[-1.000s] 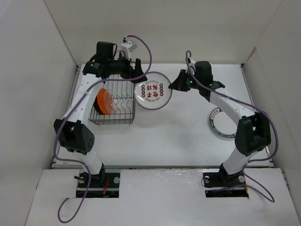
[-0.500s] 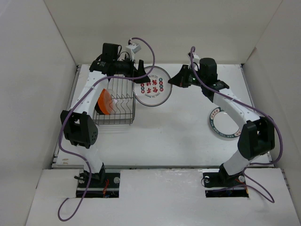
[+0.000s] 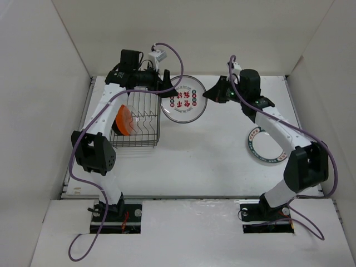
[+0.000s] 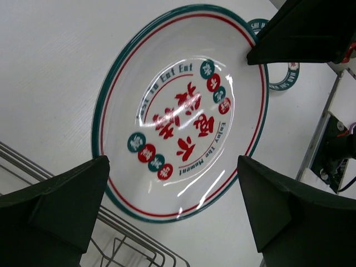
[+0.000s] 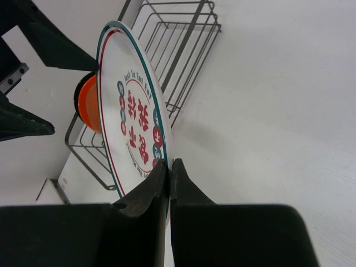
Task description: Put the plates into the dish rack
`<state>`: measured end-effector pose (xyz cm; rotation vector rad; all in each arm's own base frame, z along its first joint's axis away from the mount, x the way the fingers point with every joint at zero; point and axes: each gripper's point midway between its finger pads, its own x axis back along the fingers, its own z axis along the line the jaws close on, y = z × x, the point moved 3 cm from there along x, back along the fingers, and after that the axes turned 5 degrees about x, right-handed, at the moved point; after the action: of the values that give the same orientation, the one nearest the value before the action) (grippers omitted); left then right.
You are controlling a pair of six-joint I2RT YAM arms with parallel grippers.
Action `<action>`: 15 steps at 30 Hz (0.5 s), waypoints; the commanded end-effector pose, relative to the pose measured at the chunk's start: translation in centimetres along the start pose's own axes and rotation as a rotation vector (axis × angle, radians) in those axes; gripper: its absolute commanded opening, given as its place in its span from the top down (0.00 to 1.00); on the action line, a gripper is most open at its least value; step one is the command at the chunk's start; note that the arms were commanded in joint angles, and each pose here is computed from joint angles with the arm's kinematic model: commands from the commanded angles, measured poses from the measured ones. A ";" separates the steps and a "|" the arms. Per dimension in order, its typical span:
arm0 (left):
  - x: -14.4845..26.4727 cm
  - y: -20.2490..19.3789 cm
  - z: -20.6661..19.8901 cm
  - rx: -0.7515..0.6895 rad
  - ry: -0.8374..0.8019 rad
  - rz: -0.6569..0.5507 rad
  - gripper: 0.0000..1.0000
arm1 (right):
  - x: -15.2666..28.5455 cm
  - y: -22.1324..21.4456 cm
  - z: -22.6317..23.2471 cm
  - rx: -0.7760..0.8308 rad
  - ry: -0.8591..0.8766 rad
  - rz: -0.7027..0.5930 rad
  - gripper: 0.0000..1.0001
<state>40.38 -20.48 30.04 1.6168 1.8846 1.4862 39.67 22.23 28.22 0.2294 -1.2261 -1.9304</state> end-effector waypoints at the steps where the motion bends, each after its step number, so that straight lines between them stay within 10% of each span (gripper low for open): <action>1: 3.0 3.4 -1.1 -0.117 0.053 -0.106 0.00 | 2.6 4.3 1.5 0.058 0.008 -0.159 1.00; 15: 3.0 3.6 0.1 -0.094 0.051 -0.127 0.00 | 5.3 5.1 4.3 0.121 0.129 -0.149 1.00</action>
<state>42.13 -17.85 31.40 1.4680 1.9386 1.5846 38.23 19.69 31.80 0.3025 -1.2750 -1.9779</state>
